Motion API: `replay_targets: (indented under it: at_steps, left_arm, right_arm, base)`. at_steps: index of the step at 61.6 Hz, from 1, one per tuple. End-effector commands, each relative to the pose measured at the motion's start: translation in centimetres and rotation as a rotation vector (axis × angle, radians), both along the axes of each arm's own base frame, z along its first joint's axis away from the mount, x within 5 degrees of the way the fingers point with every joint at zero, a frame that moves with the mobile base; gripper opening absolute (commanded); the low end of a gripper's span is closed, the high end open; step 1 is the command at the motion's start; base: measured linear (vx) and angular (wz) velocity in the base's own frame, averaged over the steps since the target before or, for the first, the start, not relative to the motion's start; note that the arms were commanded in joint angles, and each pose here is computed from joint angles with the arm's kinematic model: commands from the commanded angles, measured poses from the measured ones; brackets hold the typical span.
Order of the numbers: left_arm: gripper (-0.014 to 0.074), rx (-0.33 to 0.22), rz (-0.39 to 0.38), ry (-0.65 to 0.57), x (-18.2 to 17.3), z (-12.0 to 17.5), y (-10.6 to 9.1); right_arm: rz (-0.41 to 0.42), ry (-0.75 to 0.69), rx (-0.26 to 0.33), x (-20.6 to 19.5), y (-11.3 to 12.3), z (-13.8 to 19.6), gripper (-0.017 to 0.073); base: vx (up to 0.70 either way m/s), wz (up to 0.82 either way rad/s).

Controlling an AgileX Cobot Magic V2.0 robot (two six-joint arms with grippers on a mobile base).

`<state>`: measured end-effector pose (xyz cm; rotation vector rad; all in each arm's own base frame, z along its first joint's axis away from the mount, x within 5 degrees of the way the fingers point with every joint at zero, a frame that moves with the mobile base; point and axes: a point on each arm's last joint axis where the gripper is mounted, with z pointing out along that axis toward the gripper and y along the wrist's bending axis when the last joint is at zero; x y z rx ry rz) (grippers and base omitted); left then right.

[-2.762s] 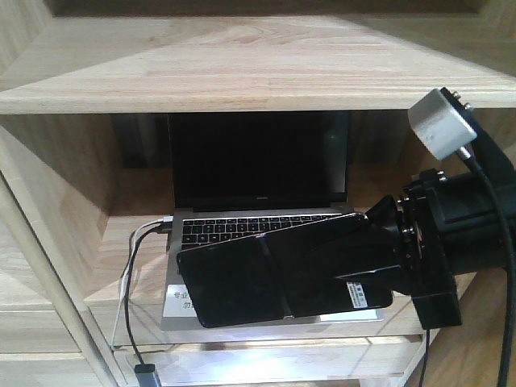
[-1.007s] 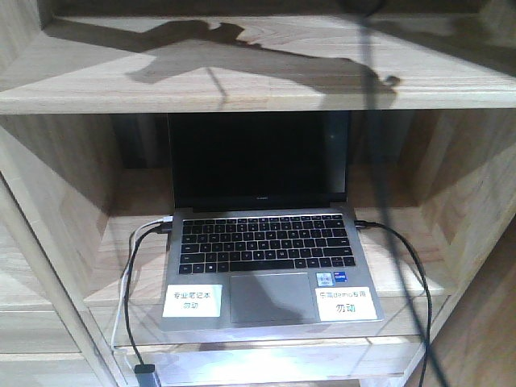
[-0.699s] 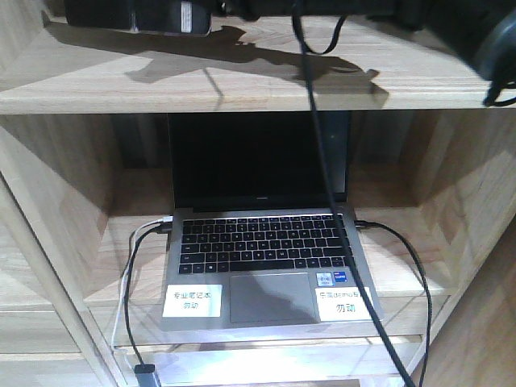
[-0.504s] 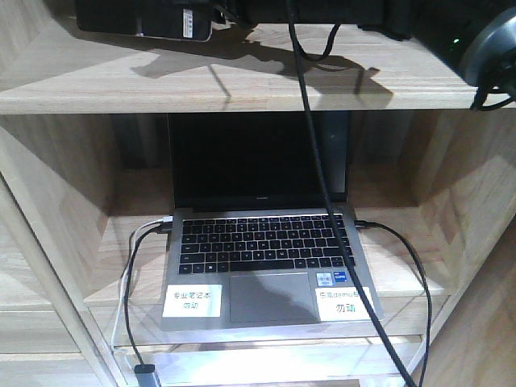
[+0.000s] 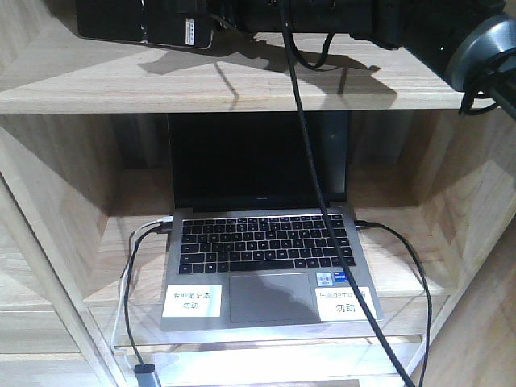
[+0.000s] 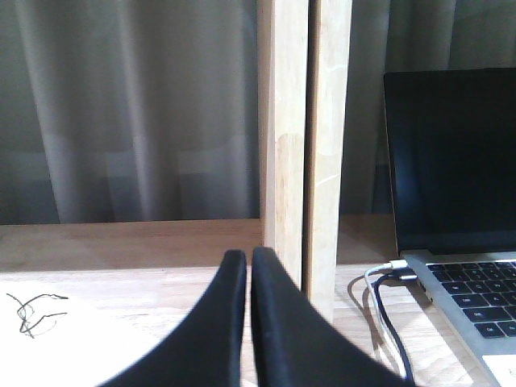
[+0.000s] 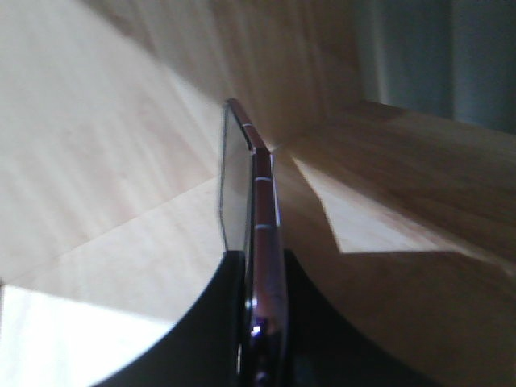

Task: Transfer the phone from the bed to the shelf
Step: 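Lower the phone onto the upper shelf with the right gripper, then open the right gripper and release the phone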

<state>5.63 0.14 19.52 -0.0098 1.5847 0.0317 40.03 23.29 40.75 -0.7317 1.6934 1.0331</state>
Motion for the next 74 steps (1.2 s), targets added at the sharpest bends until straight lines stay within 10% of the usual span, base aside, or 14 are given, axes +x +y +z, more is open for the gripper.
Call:
replay_targets:
  at_steps: [1, 36, 60, 74]
  left_arm:
    - [0.0001, -0.016, -0.002, -0.103, -0.2, 1.5, 0.0]
    - [0.0001, -0.016, -0.002, -0.103, -0.2, 1.5, 0.0]
    - [0.0001, -0.016, -0.002, -0.103, -0.2, 1.5, 0.0]
    - [0.0001, -0.016, -0.002, -0.103, -0.2, 1.5, 0.0]
  right_arm:
    - [-0.044, -0.081, 0.092, -1.3, -1.0, 3.9, 0.0063]
    - [-0.073, -0.131, 0.018, -1.1, -1.2, 3.7, 0.0678]
    - [-0.051, -0.134, 0.010, -2.8, -1.7, 5.4, 0.0591]
    - [-0.084, -0.110, -0.120, -4.1, -2.8, 6.0, 0.0354]
  base:
    - [0.00, 0.00]
    - [0.00, 0.00]
    - [0.00, 0.00]
    - [0.00, 0.00]
